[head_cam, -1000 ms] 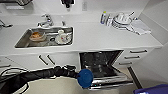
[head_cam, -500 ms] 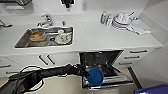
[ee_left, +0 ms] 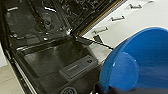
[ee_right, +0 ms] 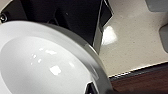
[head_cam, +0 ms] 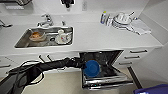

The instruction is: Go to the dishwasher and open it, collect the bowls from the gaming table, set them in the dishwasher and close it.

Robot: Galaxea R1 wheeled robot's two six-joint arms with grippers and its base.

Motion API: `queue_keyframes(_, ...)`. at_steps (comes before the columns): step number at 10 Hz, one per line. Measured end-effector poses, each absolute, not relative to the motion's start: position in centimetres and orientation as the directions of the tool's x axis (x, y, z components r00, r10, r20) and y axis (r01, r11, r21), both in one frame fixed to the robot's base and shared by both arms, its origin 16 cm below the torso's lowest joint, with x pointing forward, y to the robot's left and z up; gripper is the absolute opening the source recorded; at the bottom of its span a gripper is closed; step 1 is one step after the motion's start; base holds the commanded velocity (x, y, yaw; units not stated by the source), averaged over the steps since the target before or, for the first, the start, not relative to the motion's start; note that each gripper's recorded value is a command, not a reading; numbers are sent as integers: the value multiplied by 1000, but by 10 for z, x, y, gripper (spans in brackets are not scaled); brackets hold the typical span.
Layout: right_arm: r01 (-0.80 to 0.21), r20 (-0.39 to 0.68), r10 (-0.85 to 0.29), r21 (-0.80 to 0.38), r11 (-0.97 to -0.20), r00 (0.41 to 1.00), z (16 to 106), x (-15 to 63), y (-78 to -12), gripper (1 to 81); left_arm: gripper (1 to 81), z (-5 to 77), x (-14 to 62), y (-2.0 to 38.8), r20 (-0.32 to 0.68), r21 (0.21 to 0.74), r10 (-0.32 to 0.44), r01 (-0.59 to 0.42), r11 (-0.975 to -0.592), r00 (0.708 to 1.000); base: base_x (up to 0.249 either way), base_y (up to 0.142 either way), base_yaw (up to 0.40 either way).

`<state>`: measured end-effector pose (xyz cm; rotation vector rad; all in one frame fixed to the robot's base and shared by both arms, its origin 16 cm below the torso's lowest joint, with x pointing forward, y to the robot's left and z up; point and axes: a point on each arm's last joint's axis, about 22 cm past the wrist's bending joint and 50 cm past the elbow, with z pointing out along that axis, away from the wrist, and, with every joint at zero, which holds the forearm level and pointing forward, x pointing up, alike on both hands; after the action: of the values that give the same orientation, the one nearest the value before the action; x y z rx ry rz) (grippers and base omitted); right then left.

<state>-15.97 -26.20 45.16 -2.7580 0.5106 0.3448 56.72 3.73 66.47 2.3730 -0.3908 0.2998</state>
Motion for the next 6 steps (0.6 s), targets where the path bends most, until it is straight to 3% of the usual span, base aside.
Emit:
queue_keyframes(3,-381,-284,-306,-262,-887,909,450,-156,-261,10,10,672,589,50,325,575,-197,-359,-735,925,0,0,0)
queue_keyframes(6,-381,-284,-306,-263,-887,909,450,-155,-261,10,10,677,578,17,324,599,-225,-383,-703,919,0,0,0)
